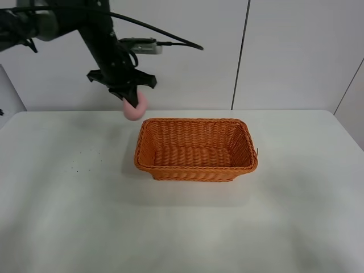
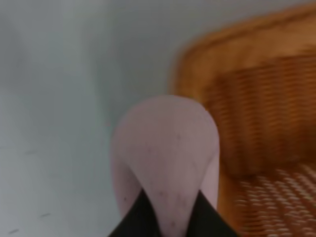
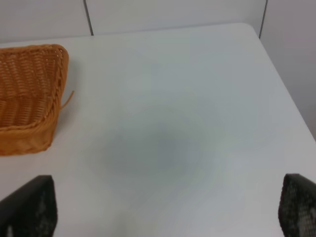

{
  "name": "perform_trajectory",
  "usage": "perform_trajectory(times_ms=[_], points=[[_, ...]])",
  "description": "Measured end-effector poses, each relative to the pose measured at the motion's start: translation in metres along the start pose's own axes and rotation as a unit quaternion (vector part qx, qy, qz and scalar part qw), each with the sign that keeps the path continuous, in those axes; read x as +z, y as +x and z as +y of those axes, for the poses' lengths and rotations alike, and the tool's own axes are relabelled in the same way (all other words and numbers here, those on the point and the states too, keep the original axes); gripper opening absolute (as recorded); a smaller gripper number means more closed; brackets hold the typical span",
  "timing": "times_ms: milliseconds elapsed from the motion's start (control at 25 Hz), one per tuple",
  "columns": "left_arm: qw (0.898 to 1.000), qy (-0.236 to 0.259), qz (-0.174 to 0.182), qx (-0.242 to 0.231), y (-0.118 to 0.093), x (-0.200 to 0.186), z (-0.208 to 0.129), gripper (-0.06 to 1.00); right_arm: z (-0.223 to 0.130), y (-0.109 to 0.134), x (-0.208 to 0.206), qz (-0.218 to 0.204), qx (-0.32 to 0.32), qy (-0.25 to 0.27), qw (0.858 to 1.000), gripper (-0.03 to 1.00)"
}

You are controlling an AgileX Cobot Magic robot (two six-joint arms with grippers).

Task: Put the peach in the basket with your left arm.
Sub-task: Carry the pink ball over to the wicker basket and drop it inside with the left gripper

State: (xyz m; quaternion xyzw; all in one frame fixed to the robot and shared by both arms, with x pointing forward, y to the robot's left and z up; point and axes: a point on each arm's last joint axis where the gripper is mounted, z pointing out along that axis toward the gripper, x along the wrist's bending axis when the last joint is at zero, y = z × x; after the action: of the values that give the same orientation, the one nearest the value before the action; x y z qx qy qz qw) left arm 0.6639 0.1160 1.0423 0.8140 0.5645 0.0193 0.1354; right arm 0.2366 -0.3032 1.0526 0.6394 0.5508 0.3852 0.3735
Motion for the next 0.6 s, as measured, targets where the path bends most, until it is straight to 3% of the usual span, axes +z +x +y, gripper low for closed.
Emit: perform_trajectory(times_ms=[200, 360, 600], points=[[0.998, 0.016, -0.023, 0.06, -0.06, 0.043, 0.01, 0.12, 0.0, 0.0, 0.0, 0.0, 0.0, 0.0, 1.0, 0.69], [0.995, 0.04, -0.03, 0.09, -0.092, 0.08, 0.007, 0.12, 0.0, 0.0, 0.0, 0.0, 0.0, 0.0, 1.0, 0.69], [0.991, 0.081, -0.028, 0.098, -0.099, 0.127, -0.001, 0.12, 0.0, 0.0, 0.0, 0.0, 0.0, 0.0, 1.0, 0.69]])
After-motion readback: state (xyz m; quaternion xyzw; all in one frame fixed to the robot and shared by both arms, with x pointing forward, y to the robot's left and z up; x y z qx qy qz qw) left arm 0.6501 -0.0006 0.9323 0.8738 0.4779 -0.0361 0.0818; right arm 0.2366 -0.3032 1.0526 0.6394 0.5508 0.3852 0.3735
